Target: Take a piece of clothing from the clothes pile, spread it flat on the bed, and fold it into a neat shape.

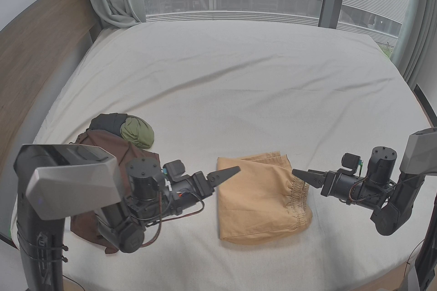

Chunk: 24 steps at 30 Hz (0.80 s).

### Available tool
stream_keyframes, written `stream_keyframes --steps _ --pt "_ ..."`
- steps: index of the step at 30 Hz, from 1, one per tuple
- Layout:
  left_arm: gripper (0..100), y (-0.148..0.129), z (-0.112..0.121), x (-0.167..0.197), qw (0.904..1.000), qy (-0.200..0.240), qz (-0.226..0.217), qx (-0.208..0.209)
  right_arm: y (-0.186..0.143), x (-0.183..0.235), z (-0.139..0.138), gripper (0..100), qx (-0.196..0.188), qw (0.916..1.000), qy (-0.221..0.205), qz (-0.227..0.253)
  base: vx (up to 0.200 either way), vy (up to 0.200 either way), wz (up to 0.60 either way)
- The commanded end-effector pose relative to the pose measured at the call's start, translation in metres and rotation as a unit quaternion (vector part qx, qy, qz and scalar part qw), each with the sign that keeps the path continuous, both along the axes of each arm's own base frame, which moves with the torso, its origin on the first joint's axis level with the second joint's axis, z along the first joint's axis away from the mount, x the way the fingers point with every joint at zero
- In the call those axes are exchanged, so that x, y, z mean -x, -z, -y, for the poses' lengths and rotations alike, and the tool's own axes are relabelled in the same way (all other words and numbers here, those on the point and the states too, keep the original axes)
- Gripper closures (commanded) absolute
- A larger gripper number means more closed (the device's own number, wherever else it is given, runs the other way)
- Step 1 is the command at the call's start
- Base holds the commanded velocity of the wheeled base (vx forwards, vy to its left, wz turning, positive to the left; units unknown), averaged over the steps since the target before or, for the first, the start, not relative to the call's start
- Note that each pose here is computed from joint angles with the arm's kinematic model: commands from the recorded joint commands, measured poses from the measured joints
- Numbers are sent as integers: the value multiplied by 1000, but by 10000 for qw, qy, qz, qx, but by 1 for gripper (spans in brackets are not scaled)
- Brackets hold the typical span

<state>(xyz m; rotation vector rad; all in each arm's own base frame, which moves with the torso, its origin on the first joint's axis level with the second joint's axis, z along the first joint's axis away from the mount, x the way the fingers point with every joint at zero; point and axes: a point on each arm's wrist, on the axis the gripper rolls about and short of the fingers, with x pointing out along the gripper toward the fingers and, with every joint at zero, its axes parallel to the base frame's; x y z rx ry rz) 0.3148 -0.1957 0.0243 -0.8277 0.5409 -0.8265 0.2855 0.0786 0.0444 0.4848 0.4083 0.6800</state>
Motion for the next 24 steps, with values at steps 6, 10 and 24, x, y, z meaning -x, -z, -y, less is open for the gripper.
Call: stream_keyframes --steps 6,10,24 --pt "0 -50 -88 31 9979 -313 512 -250 2 4 -6 0 20 9999 -112 -57 0 0 0" --pt "0 -60 -112 40 9971 -370 604 -267 5 6 -6 0 44 9998 -121 -118 0 0 0" --pt "0 -74 -163 57 9945 -544 828 -338 7 8 -7 0 74 9997 -156 -182 0 0 0"
